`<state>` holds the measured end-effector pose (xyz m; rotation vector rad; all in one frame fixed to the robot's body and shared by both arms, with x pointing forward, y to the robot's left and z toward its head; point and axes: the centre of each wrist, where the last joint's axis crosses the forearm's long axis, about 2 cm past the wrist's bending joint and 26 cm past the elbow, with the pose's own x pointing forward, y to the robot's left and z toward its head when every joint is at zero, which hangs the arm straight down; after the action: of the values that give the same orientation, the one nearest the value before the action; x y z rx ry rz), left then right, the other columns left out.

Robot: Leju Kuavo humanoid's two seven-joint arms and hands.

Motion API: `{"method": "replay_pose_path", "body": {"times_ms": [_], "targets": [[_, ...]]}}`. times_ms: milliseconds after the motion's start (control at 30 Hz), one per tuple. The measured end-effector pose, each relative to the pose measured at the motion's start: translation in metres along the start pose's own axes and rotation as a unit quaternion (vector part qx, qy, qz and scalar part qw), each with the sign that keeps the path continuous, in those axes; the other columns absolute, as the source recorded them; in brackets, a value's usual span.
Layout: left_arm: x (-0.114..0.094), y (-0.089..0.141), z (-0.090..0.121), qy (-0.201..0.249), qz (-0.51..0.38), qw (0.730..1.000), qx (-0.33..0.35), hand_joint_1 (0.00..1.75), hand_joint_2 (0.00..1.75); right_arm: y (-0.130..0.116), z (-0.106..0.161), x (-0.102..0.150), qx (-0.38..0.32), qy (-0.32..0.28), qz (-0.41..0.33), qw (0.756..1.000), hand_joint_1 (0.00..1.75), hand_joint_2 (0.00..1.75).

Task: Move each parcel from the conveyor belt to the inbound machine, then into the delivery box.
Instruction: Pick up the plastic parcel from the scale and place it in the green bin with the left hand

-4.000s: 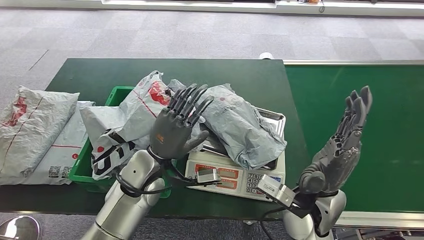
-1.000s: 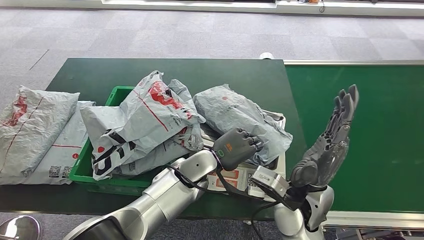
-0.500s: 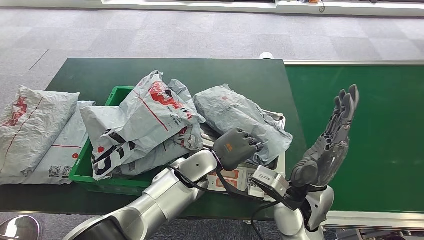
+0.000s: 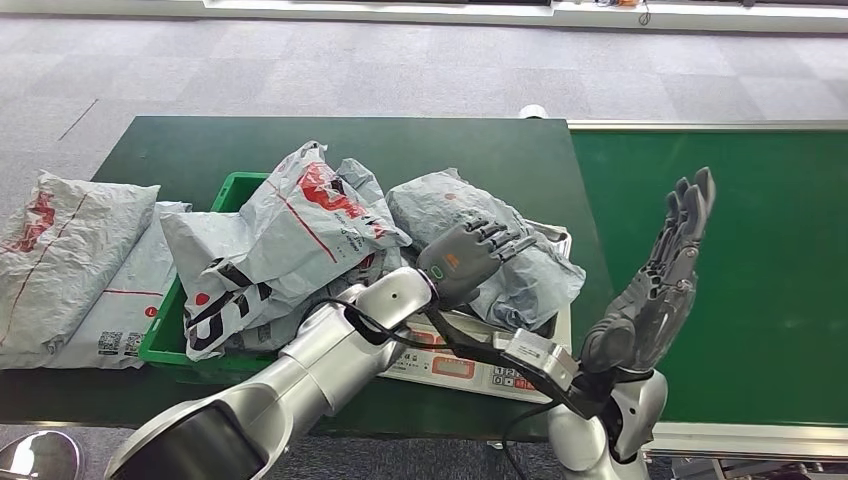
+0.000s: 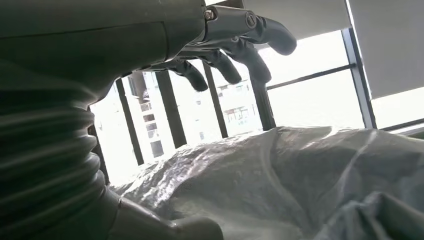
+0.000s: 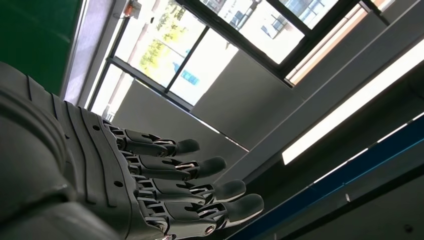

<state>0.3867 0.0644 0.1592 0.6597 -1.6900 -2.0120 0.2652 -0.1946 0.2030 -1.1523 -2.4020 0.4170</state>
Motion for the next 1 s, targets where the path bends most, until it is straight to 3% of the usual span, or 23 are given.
{"method": "replay_pose_path", "body": {"times_ms": [467, 1000], "targets": [[-0.024, 0.018, -0.002, 0.042, -0.011, 0.993, -0.110, 0.00, 1.75, 0.005, 0.003, 0.000, 0.005, 0.005, -0.005, 1.000, 0.00, 0.00], [-0.026, 0.007, 0.002, 0.043, -0.014, 0.984, -0.170, 0.00, 1.75, 0.006, 0.002, 0.001, 0.002, 0.008, -0.010, 1.000, 0.00, 0.00]]}}
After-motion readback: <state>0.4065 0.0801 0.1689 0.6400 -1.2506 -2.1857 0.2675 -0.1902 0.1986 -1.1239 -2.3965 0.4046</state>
